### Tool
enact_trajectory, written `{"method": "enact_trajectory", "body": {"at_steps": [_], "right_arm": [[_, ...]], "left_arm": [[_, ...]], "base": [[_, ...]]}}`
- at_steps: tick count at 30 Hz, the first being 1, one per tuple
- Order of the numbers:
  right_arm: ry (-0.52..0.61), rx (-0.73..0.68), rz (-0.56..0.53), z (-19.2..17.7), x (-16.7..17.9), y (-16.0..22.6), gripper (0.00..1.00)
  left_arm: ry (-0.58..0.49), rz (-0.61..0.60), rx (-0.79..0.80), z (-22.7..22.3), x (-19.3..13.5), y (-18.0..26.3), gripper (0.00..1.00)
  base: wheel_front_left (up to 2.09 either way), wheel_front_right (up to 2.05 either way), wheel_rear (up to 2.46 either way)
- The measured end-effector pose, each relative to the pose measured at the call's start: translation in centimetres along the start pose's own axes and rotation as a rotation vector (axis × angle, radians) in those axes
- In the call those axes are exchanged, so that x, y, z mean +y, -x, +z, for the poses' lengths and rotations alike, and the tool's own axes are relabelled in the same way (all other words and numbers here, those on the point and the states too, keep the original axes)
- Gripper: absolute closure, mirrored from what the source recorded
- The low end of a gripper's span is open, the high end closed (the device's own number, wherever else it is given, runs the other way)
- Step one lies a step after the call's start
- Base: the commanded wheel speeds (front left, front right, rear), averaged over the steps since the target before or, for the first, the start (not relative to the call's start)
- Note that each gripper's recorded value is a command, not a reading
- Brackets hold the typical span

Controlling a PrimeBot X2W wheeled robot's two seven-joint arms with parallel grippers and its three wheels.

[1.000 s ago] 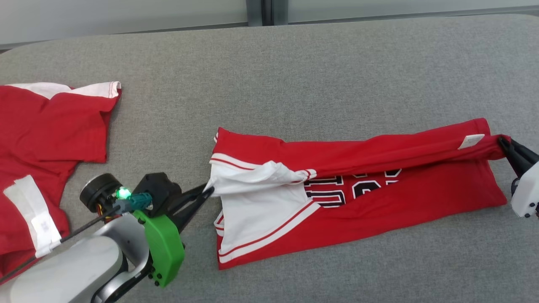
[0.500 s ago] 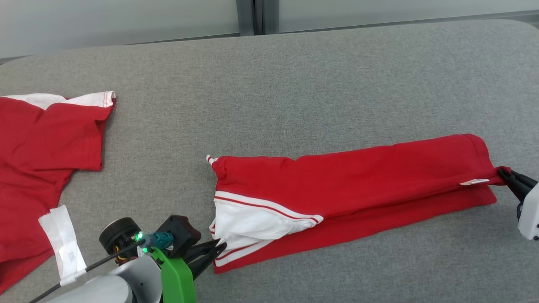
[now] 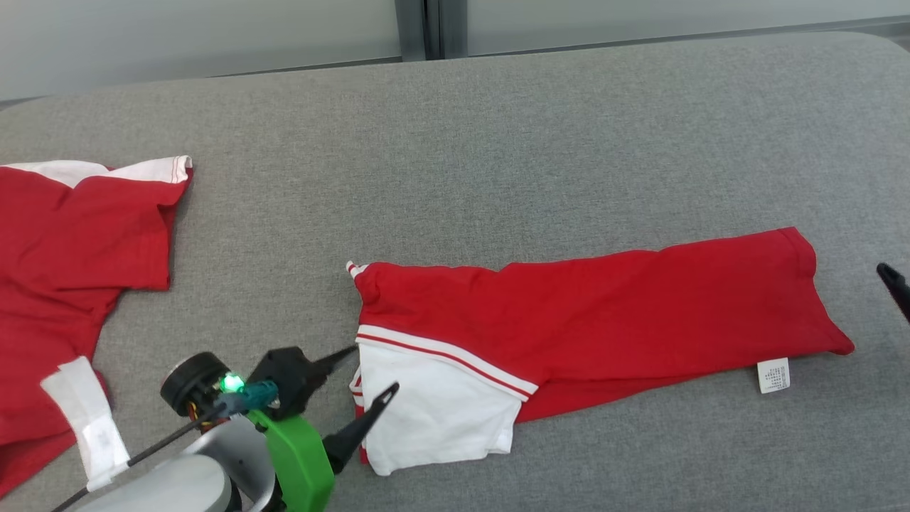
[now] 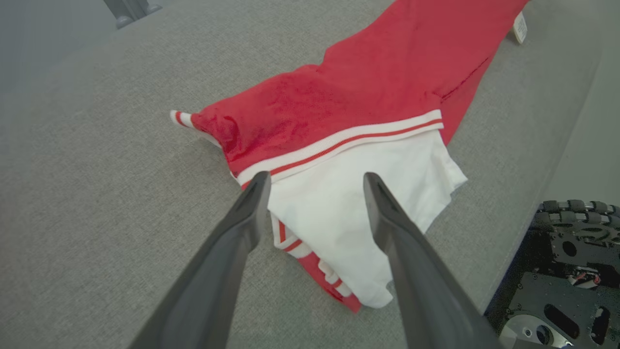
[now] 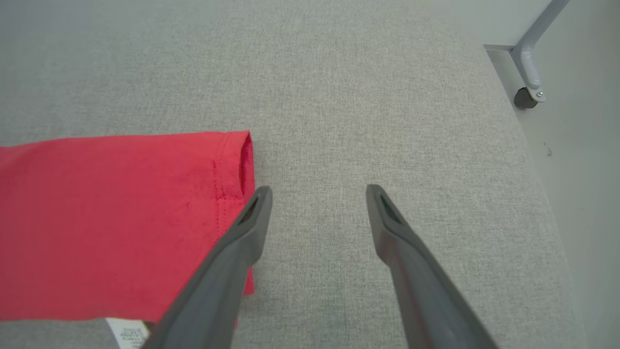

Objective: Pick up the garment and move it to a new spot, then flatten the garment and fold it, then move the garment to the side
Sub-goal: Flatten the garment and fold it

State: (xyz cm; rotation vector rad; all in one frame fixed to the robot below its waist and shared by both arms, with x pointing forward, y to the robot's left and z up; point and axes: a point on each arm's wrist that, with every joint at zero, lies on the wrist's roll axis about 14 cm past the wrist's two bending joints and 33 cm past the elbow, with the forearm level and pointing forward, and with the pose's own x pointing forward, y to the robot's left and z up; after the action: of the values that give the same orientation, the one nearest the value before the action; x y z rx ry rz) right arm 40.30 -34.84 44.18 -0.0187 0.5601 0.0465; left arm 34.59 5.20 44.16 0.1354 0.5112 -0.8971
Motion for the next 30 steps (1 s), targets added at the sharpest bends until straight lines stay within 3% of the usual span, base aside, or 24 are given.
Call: {"method": "enact_trajectory", "body": {"at_steps": [7, 12, 16, 20, 25, 30], "right_arm": [[-0.049, -0.345, 0.019, 7.1, 1.4, -0.1, 0.00], [-0.100, -0.510, 0.044, 10.2, 3.3, 0.3, 0.00], [-0.077, -0.647, 0.053, 12.6, 5.1, 1.6, 0.00], [-0.099, -0.705, 0.063, 11.5, 7.7, 2.9, 0.00], [-0.116, -0.731, 0.067, 10.0, 10.1, 4.2, 0.00], [-0.121, -0.726, 0.066, 8.9, 11.4, 4.8, 0.00]], "left_arm": [[0.062, 0.299, -0.397, 7.8, 6.3, 1.1, 0.00], [0.152, 0.415, -0.517, 9.7, 8.2, 1.7, 0.00], [0.183, 0.503, -0.640, 12.2, 9.2, 2.7, 0.00], [0.278, 0.558, -0.706, 11.4, 9.1, 3.5, 0.00], [0.256, 0.598, -0.740, 10.5, 8.4, 4.4, 0.00], [0.311, 0.581, -0.735, 8.3, 6.9, 4.1, 0.00]], "base": [[0.00, 0.00, 0.00], [0.00, 0.00, 0.00], [0.00, 0.00, 0.00], [0.00, 0.00, 0.00], [0.00, 0.00, 0.00], [0.00, 0.00, 0.00]]}}
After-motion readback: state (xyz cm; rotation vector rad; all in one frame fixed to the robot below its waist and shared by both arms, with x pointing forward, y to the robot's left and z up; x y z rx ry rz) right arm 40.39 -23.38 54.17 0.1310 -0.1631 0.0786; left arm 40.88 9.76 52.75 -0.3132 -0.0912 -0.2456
